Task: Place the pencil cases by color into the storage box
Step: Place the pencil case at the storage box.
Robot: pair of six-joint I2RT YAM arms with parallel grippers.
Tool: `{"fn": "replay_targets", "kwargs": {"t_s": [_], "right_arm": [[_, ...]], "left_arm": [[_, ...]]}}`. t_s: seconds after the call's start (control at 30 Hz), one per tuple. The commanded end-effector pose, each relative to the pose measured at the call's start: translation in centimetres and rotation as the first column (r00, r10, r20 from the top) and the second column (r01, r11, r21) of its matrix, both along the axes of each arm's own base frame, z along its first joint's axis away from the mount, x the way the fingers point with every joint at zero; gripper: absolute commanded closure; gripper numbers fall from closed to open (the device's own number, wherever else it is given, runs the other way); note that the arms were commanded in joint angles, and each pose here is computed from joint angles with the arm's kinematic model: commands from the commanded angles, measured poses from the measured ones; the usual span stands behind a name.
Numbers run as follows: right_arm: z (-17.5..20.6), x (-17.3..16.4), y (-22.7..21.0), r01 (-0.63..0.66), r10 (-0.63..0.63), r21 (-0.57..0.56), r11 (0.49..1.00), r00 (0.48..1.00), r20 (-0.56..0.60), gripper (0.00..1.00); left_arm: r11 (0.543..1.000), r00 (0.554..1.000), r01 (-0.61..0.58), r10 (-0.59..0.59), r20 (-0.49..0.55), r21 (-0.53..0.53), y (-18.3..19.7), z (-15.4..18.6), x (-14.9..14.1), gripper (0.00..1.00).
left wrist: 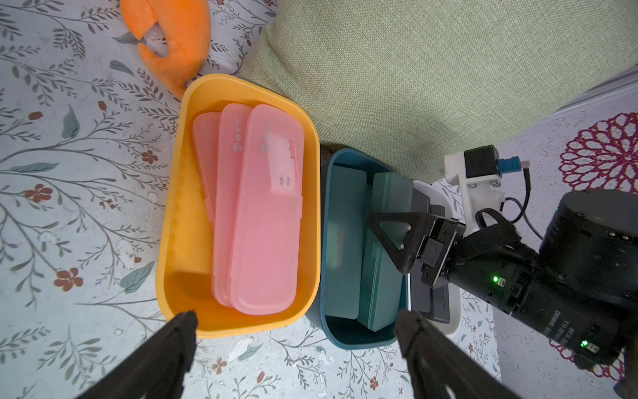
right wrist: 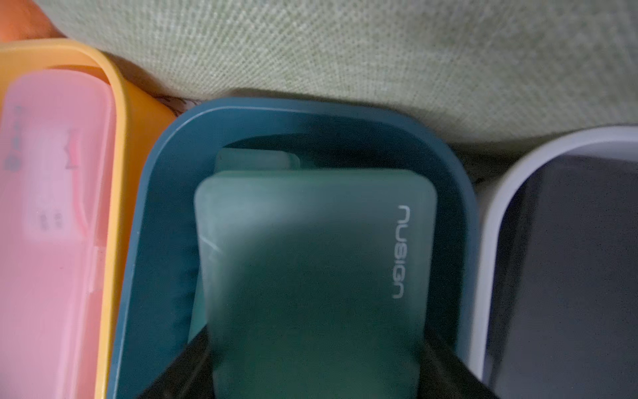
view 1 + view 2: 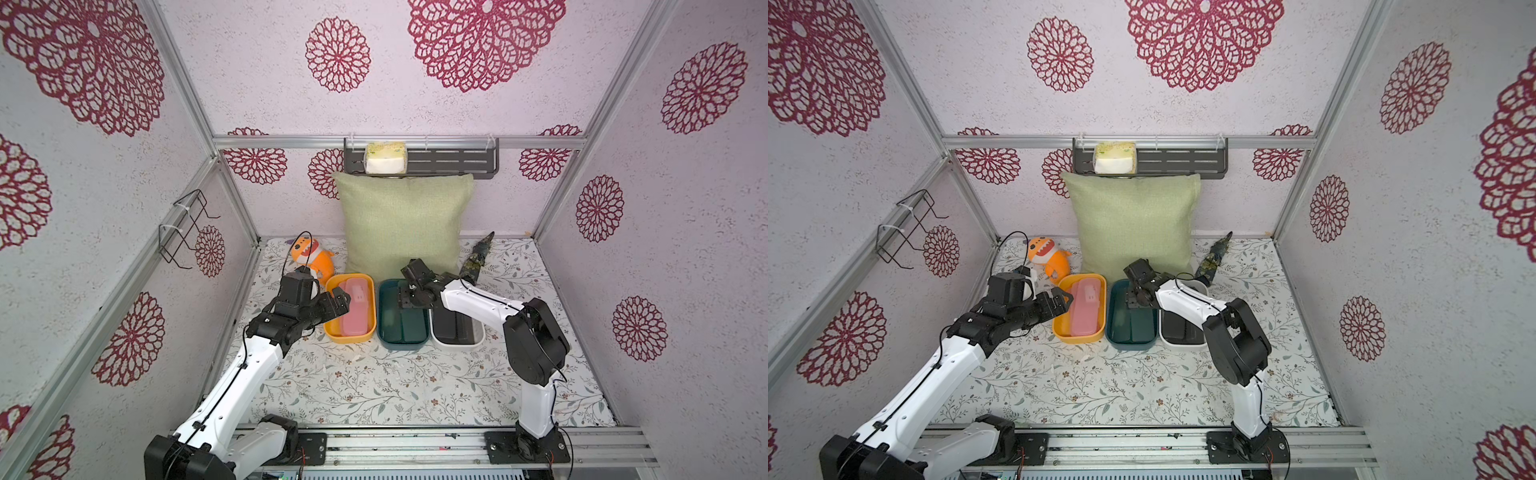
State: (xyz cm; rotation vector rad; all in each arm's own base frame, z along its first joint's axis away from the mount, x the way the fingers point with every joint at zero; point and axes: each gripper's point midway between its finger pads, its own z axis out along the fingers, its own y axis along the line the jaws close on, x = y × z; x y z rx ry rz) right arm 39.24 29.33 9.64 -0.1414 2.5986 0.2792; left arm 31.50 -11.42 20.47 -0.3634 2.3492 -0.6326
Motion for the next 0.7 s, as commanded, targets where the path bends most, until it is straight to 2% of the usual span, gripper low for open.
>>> {"fn": "replay_targets", "kwargs": {"t_s": [0.0, 0.47, 0.5, 0.53, 0.67], "right_arm": [[-0.1, 0.6, -1.7, 0.035, -0.035, -0.058, 0.998, 0.999, 0.001, 0.41], [-0.1, 1.2, -1.8, 0.022, -0.022, -0.090, 0.996, 1.000, 0.005, 0.21], [0.1, 1.2, -1.8, 0.023, -0.022, -0.091, 0.996, 1.000, 0.008, 0.08], [0.3, 1.3, -1.7, 0.021, -0.020, -0.091, 0.996, 1.000, 0.011, 0.01], [1.2, 1.5, -1.7, 0.020, -0.017, -0.091, 0.996, 0.999, 0.030, 0.01]], "left_arm": [[1.000, 0.999, 0.009, -0.009, 0.042, -0.006, -0.1, 1.4, 0.8, 0.03], [1.000, 0.999, 0.009, -0.009, 0.043, -0.007, 0.0, 1.6, 0.8, 0.03], [1.000, 0.999, 0.009, -0.008, 0.045, -0.008, 0.0, 1.6, 0.8, 0.03], [1.000, 0.999, 0.009, -0.009, 0.045, -0.008, 0.0, 1.6, 0.8, 0.03], [1.000, 0.999, 0.008, -0.008, 0.046, -0.007, 0.0, 1.7, 0.8, 0.03]]}}
